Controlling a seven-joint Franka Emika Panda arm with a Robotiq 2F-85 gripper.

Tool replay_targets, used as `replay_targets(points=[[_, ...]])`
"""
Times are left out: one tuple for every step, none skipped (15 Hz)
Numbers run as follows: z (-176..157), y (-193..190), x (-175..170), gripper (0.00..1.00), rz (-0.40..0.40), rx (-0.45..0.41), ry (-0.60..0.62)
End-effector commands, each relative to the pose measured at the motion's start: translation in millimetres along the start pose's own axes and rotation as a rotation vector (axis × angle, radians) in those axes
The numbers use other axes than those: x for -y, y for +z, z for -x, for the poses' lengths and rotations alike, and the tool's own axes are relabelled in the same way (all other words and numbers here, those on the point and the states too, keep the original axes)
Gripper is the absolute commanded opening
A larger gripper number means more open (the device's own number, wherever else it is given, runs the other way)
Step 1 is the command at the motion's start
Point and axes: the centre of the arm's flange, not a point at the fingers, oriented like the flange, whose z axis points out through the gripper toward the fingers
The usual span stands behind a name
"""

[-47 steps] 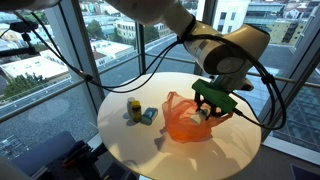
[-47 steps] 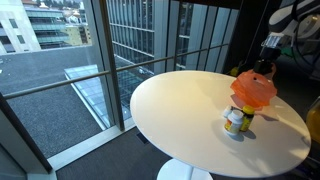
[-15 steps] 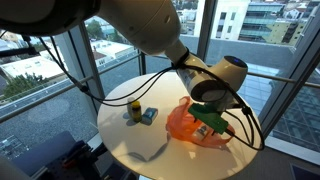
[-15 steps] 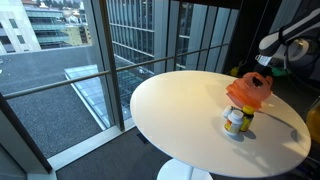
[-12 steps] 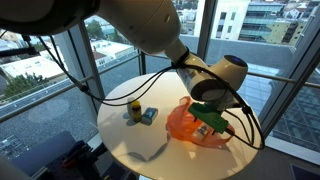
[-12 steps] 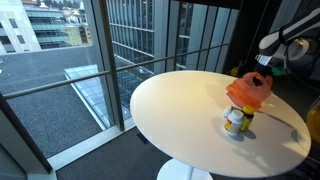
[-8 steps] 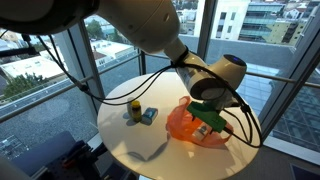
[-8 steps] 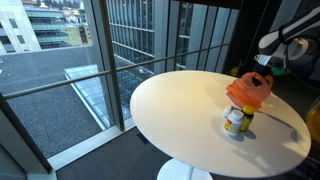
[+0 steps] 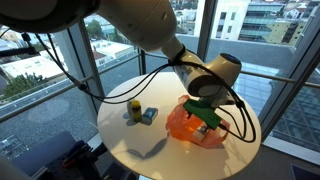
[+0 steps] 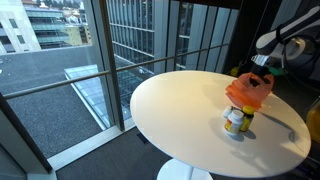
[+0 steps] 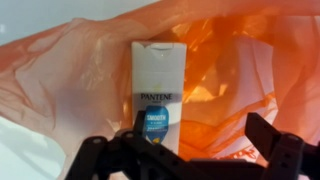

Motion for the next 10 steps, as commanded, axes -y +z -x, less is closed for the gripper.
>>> replay_targets(points=[[-0.7,0.9,3.6,1.00,0.006,0.001,0.019],[-1.1,2.9,3.3,1.00,0.007,0.001,0.021],[-1.6,5.5,3.0,1.00,0.010,0.001,0.024],[-1.7,8.0,2.8,1.00,0.013,0.000,0.026],[-1.8,9.7,2.6,1.00,0.015,-0.003,0.027],[-1.8,10.8,2.4,1.00,0.021,-0.012,0.027],[-1.8,11.6,2.0,1.00,0.027,-0.023,0.026],[-2.2,12.5,1.5,1.00,0.033,-0.033,0.026],[-2.5,13.9,0.8,1.00,0.041,-0.043,0.025],[-2.9,15.4,-0.1,1.00,0.049,-0.053,0.025]])
